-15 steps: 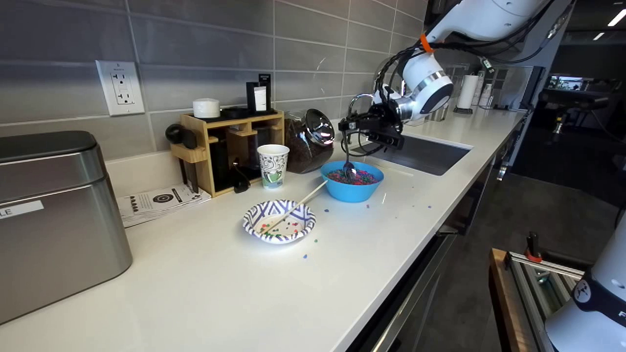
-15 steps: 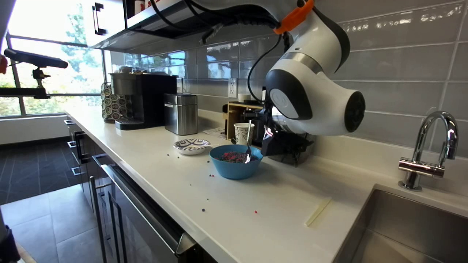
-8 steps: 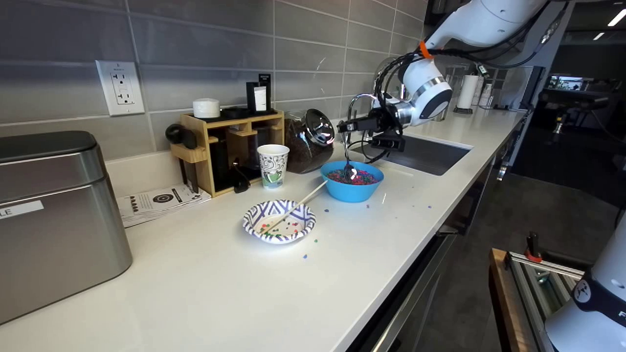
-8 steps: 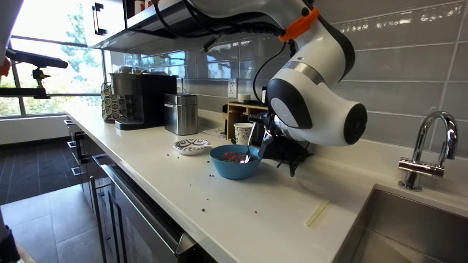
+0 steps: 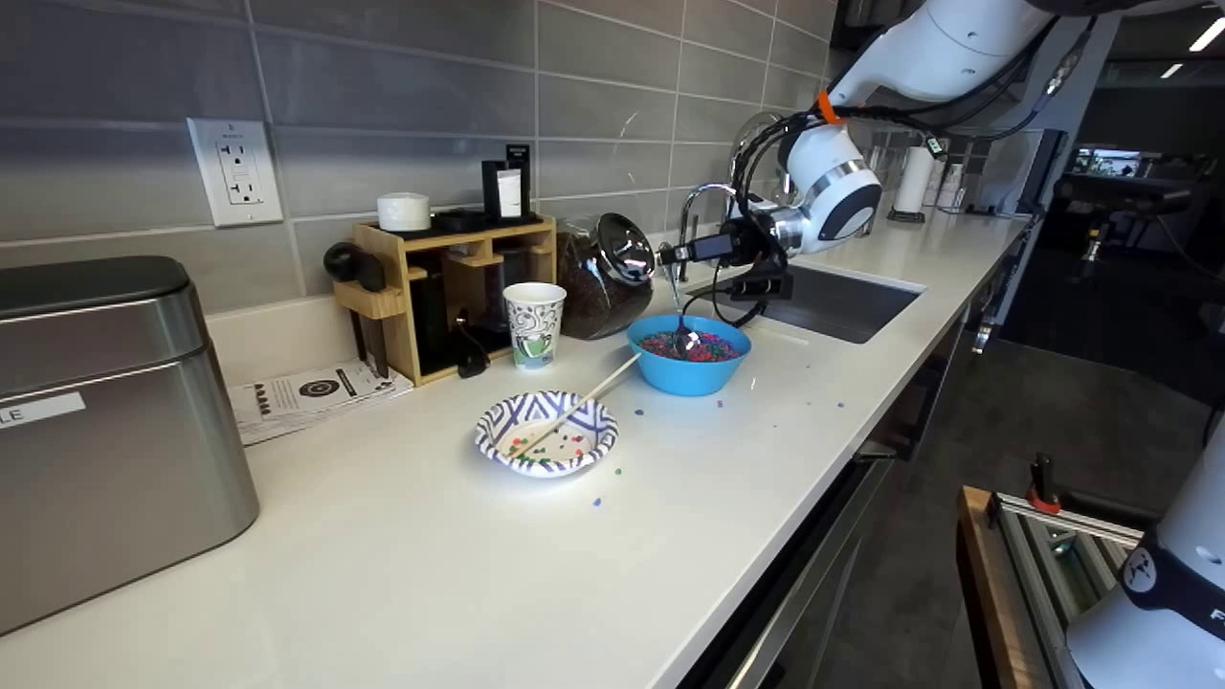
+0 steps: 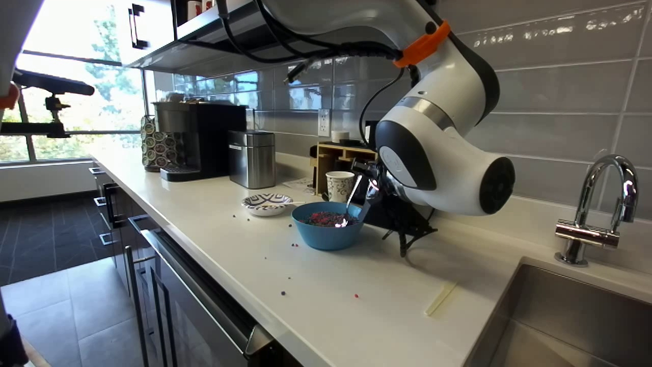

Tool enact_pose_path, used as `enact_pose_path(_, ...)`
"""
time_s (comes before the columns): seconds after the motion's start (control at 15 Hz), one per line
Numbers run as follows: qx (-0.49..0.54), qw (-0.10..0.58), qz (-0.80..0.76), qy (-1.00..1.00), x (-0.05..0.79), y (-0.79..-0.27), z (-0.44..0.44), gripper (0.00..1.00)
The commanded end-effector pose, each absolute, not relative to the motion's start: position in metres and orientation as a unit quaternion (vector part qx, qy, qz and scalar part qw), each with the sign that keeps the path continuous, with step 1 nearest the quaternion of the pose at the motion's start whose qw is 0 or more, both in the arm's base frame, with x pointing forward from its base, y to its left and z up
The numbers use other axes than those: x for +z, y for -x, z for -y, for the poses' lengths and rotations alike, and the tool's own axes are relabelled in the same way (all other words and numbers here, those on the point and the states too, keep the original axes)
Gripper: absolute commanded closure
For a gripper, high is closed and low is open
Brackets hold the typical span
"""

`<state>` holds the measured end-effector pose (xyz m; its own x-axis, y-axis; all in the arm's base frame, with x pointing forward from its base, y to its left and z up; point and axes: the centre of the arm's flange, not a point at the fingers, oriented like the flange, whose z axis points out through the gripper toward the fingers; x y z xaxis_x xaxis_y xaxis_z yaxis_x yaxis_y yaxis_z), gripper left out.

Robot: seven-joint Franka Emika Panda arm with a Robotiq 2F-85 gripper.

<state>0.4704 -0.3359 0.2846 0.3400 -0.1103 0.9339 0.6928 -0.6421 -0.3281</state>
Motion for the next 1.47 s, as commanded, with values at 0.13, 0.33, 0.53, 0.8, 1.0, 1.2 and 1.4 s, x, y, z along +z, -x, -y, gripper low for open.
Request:
enact_pose_path(0.13,-0.525,0.388,0.144,0.743,0.273,-0.477,0.345,1.0)
enact_pose_path(0.33,-0.518,0.396,0.129,0.747,0.268,-0.477,0.346,1.0)
enact_pose_path(0.53,-0.507,0.409,0.12,0.749,0.262,-0.476,0.344,1.0)
enact_pose_path(0.8,-0.5,0.419,0.107,0.75,0.258,-0.477,0.345,1.0)
enact_pose_path(1.0,-0.491,0.434,0.093,0.749,0.255,-0.478,0.346,1.0)
enact_pose_path(1.2,-0.483,0.447,0.082,0.748,0.255,-0.478,0.345,1.0)
enact_pose_path(1.4,-0.479,0.452,0.076,0.749,0.255,-0.478,0.344,1.0)
